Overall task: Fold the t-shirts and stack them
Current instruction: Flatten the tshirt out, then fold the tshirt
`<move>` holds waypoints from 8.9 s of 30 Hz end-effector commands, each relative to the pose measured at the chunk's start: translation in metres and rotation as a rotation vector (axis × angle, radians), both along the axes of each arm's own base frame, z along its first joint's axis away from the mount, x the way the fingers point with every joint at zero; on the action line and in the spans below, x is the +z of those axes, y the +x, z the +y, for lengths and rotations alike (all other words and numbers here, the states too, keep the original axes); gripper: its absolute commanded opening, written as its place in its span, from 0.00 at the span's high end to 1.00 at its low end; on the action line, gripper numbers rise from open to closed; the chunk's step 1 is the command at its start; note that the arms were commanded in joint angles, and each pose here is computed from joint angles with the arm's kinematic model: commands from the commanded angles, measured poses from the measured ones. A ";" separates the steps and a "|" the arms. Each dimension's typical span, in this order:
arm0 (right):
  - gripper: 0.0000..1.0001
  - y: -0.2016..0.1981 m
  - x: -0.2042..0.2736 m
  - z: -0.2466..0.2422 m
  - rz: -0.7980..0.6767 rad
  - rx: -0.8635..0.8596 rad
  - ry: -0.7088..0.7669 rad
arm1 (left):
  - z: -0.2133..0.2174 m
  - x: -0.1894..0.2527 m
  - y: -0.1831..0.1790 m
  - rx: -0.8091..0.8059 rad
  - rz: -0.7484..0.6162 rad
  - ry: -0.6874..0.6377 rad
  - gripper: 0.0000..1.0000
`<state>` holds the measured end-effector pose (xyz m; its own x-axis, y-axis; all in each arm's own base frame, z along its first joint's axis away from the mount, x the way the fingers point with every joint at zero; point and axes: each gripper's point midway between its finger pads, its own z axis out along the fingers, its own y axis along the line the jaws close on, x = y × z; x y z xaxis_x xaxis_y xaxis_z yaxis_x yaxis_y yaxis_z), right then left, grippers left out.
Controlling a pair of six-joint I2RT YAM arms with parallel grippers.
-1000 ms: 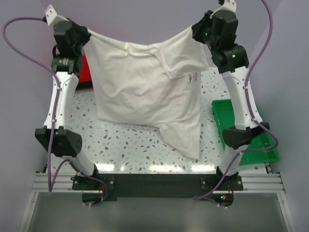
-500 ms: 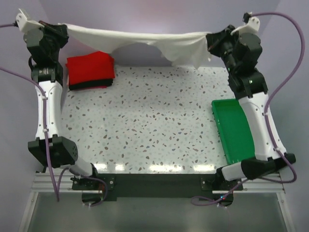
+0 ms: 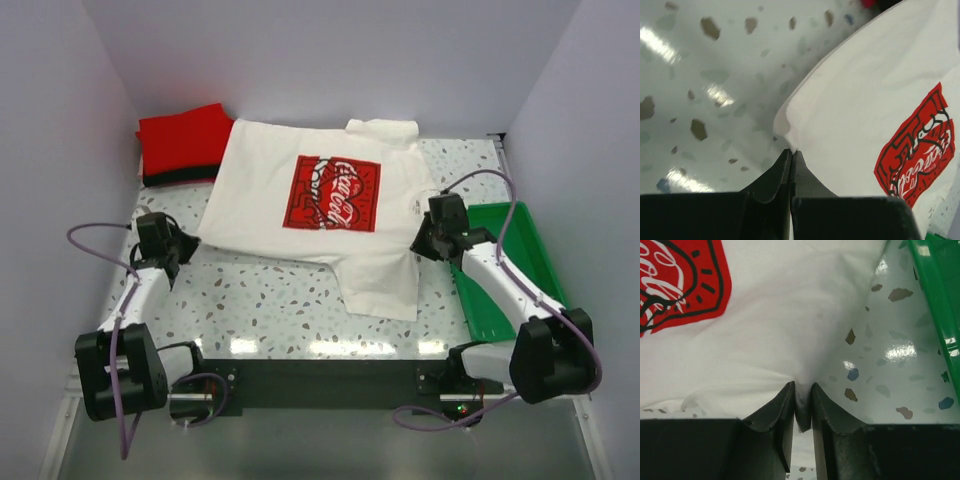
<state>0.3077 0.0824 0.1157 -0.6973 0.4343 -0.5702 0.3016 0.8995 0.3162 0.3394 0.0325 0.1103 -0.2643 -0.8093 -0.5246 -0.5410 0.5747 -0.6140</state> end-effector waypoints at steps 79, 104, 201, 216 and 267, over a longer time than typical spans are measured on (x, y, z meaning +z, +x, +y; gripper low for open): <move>0.31 -0.121 -0.041 0.018 0.063 0.053 0.052 | 0.009 -0.079 -0.066 0.122 0.187 0.017 0.71; 0.29 -0.183 -0.093 0.048 0.331 0.317 -0.162 | 0.009 -0.090 -0.046 0.135 0.153 -0.007 0.85; 1.00 0.029 0.014 0.001 0.052 0.083 0.226 | 0.004 -0.027 0.080 0.123 0.224 0.158 1.00; 1.00 0.031 0.002 -0.011 0.061 0.051 0.260 | -0.001 -0.028 0.107 0.088 0.211 0.137 1.00; 0.41 0.026 -0.022 0.002 0.118 0.014 0.093 | -0.021 -0.066 0.008 0.105 0.126 0.023 0.40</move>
